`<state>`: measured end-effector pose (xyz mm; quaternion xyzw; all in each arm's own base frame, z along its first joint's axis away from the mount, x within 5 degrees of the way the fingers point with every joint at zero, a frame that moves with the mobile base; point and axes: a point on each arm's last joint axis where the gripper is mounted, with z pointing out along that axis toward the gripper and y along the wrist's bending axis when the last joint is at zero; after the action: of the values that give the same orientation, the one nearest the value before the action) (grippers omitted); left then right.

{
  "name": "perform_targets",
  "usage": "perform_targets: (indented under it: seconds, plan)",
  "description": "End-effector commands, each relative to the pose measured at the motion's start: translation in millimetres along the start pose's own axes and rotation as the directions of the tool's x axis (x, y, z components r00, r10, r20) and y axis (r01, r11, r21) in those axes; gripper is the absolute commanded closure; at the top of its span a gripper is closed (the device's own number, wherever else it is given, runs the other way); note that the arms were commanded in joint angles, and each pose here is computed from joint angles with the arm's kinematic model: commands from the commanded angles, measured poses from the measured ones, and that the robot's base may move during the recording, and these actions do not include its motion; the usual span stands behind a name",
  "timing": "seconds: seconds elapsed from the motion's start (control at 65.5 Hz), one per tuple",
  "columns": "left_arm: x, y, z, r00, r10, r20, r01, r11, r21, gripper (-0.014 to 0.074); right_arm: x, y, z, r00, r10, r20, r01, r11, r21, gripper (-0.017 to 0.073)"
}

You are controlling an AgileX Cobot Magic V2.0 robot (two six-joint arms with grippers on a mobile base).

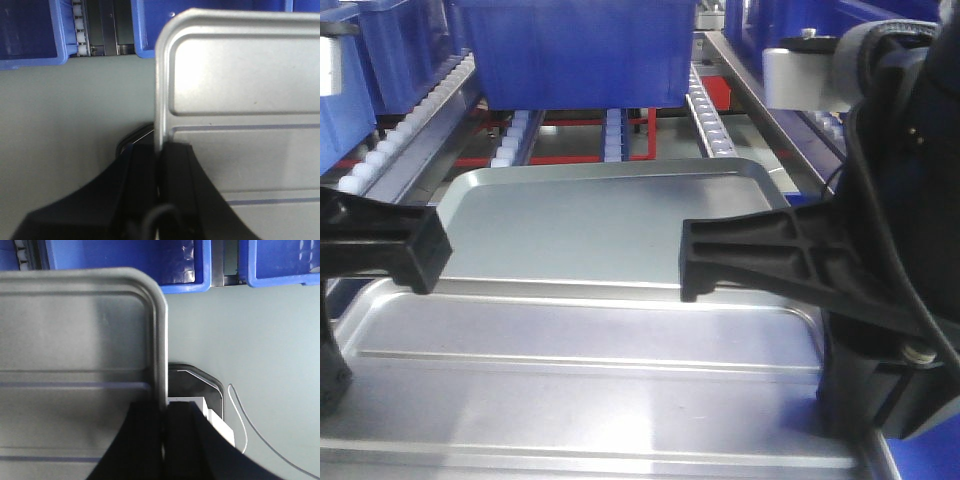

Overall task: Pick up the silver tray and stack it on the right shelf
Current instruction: 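Hold the tray while the base approaches the shelf with another tray, then lower the held tray with both grippers onto the tray on the shelf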

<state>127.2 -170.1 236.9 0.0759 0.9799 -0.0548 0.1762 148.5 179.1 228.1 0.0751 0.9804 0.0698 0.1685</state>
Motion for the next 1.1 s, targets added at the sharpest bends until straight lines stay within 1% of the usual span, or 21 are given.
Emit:
perform_targets:
  seconds: [0.0,0.107,0.183,0.229,0.259,0.305,0.336,0.366,0.412,0.442,0.534,0.595,0.626,0.671,0.732,0.885,0.931,1.083]
  plan:
    - [-4.1,-2.5,-10.0,0.999,0.019,0.042,-0.020,0.999,0.033,0.0694,-7.3,4.2,-13.1,0.998,-0.017,0.062,0.021,0.998,-0.061,0.0490]
    - [-5.4,-2.5,-10.0,0.998,0.028,0.056,-0.030,0.999,0.032,0.0694,-10.6,4.2,-13.3,0.995,-0.036,0.092,0.042,0.997,-0.062,0.0490]
    - [-7.3,-0.1,-9.3,0.999,0.004,0.050,-0.005,1.000,0.031,0.0694,-13.7,3.4,-14.1,0.995,-0.033,0.098,0.039,0.998,-0.057,0.0490]
    - [-9.4,1.9,-8.6,0.999,-0.014,0.049,0.013,0.999,0.033,0.0694,-16.8,4.0,-15.5,0.994,-0.041,0.104,0.048,0.997,-0.063,0.0490]
    - [-11.7,3.1,-8.2,0.998,-0.018,0.056,0.015,0.999,0.037,0.0694,-19.0,4.9,-17.0,0.993,-0.051,0.109,0.059,0.996,-0.068,0.0490]
    - [-15.7,4.1,-8.0,0.998,-0.007,0.070,0.003,0.999,0.052,0.0694,-23.5,6.6,-19.9,0.990,-0.074,0.118,0.084,0.993,-0.080,0.0490]
    - [-20.2,3.8,-8.6,0.996,0.010,0.089,-0.017,0.997,0.076,0.0694,-26.5,7.7,-21.7,0.989,-0.083,0.123,0.094,0.992,-0.089,0.0490]
    - [-23.5,3.0,-8.7,0.994,0.017,0.104,-0.027,0.995,0.097,0.0694,-29.5,8.3,-22.9,0.987,-0.095,0.129,0.107,0.990,-0.093,0.0490]
    - [-30.7,3.0,-9.6,0.991,0.026,0.129,-0.043,0.991,0.127,0.0694,-35.5,10.6,-25.8,0.984,-0.101,0.145,0.117,0.987,-0.109,0.0490]
    - [-35.0,2.7,-8.6,0.991,0.025,0.133,-0.043,0.989,0.138,0.0694,-40.1,11.7,-26.2,0.983,-0.100,0.154,0.118,0.987,-0.113,0.0490]
    - [-50.1,5.8,-5.3,0.990,0.013,0.140,-0.031,0.991,0.129,0.0694,-56.1,14.0,-26.2,0.981,-0.083,0.176,0.105,0.987,-0.121,0.0490]
    - [-61.9,6.9,-2.1,0.987,0.014,0.158,-0.034,0.991,0.130,0.0694,-67.5,15.9,-24.1,0.980,-0.080,0.181,0.101,0.988,-0.114,0.0490]
    - [-68.1,6.5,-0.7,0.986,0.012,0.168,-0.035,0.990,0.137,0.0693,-73.9,16.5,-22.5,0.979,-0.090,0.184,0.111,0.988,-0.107,0.0490]
    - [-79.0,5.5,0.3,0.982,0.020,0.188,-0.049,0.987,0.151,0.0693,-82.8,19.6,-20.6,0.976,-0.108,0.190,0.129,0.986,-0.105,0.0490]
    - [-92.2,3.1,4.8,0.980,0.017,0.198,-0.051,0.984,0.168,0.0693,-95.0,23.0,-15.0,0.971,-0.140,0.196,0.161,0.982,-0.095,0.0491]
    - [-125.0,2.3,15.8,0.976,-0.004,0.219,-0.033,0.986,0.163,0.0693,-128.0,30.0,-3.9,0.967,-0.120,0.225,0.151,0.981,-0.122,0.0491]
    - [-135.8,1.7,17.6,0.972,-0.002,0.237,-0.038,0.986,0.164,0.0693,-138.2,31.9,-1.1,0.966,-0.110,0.232,0.144,0.980,-0.134,0.0491]
    - [-162.3,-0.9,28.7,0.963,-0.017,0.268,-0.028,0.986,0.163,0.0693,-166.8,35.2,10.5,0.964,-0.114,0.239,0.151,0.979,-0.140,0.0491]
